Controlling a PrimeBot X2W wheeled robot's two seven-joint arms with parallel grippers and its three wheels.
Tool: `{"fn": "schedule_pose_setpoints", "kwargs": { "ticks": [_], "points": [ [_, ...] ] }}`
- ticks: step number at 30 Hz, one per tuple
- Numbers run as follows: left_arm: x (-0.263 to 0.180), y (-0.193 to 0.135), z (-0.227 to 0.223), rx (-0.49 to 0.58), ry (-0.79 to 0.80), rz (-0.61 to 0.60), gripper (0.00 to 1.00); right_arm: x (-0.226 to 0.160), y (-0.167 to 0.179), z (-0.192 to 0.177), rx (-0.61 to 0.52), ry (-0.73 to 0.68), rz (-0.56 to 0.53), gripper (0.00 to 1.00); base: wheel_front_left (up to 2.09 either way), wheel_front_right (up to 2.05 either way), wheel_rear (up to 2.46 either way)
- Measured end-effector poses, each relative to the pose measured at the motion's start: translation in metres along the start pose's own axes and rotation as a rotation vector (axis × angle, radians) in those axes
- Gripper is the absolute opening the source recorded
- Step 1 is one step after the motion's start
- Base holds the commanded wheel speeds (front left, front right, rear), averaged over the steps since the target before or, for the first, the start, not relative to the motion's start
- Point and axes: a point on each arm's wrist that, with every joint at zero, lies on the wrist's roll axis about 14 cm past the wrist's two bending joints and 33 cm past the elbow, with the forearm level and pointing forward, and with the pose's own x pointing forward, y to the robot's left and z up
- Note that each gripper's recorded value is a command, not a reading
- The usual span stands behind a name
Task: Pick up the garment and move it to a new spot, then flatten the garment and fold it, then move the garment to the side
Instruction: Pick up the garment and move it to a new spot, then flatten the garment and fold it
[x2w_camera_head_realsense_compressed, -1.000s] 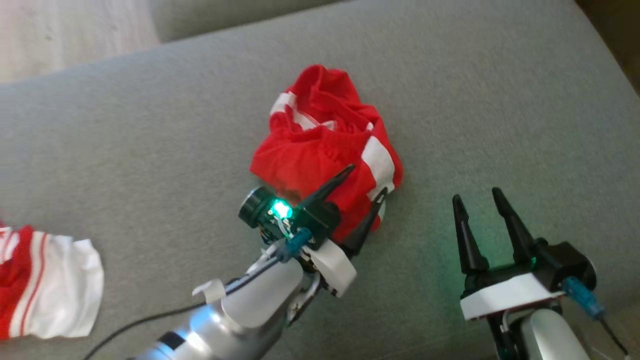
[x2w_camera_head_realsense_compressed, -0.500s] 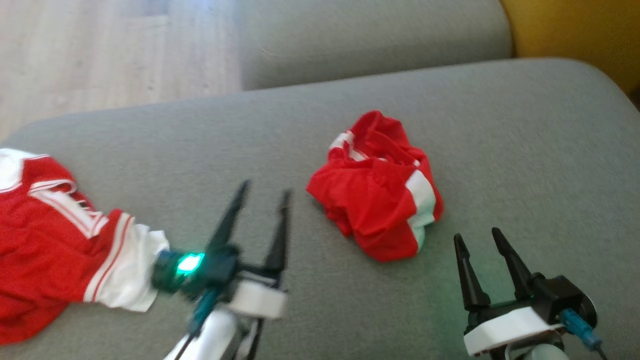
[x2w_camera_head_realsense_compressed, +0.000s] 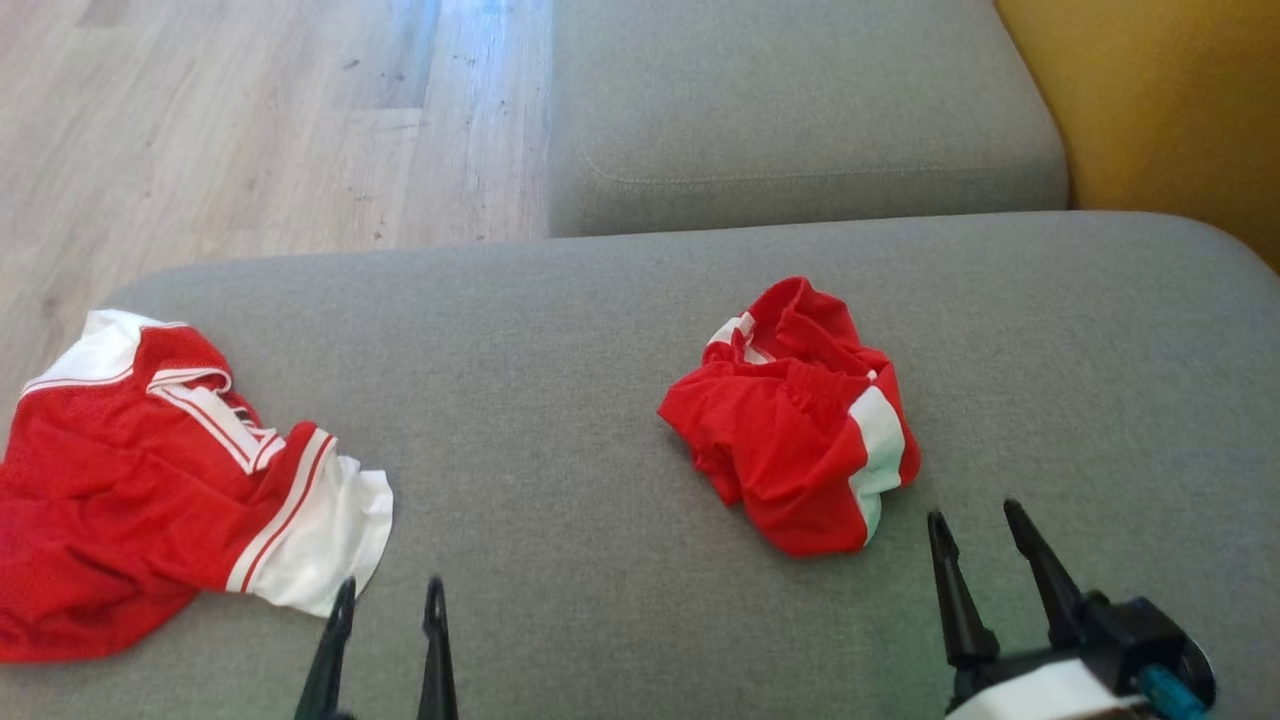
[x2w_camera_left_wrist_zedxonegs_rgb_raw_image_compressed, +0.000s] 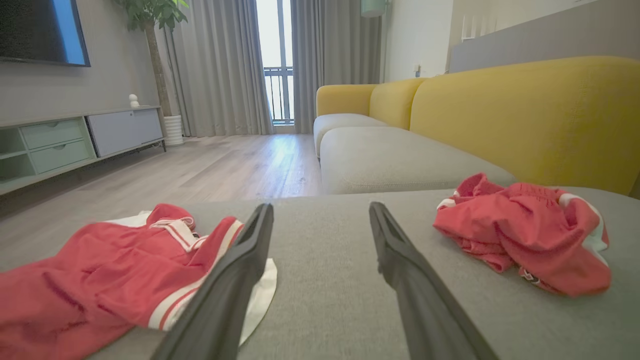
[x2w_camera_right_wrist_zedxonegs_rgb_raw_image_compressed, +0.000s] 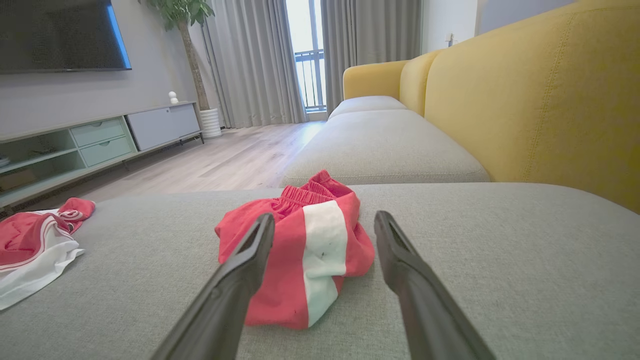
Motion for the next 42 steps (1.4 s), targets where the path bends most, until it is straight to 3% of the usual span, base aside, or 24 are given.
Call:
{"fn": "schedule_pose_setpoints", "kwargs": {
  "ticks": [6, 32, 42],
  "points": [
    [-0.018, -0.001, -0.01, 0.03, 0.025, -0.007, 1.0, -0.013, 0.0, -0.009, 0.014, 0.026, -0.009, 1.0, 0.0, 0.0, 0.0],
    [-0.017, -0.007, -0.011, 0.043, 0.018, -0.049, 1.0, -0.021, 0.001, -0.009, 0.015, 0.022, -0.012, 1.0, 0.0, 0.0, 0.0],
    [0.012, -0.048, -0.023, 0.022, 0.059, -0.229, 1.0, -0.023, 0.001, -0.021, 0.026, 0.062, -0.02, 1.0, 0.0, 0.0, 0.0]
  ]
}}
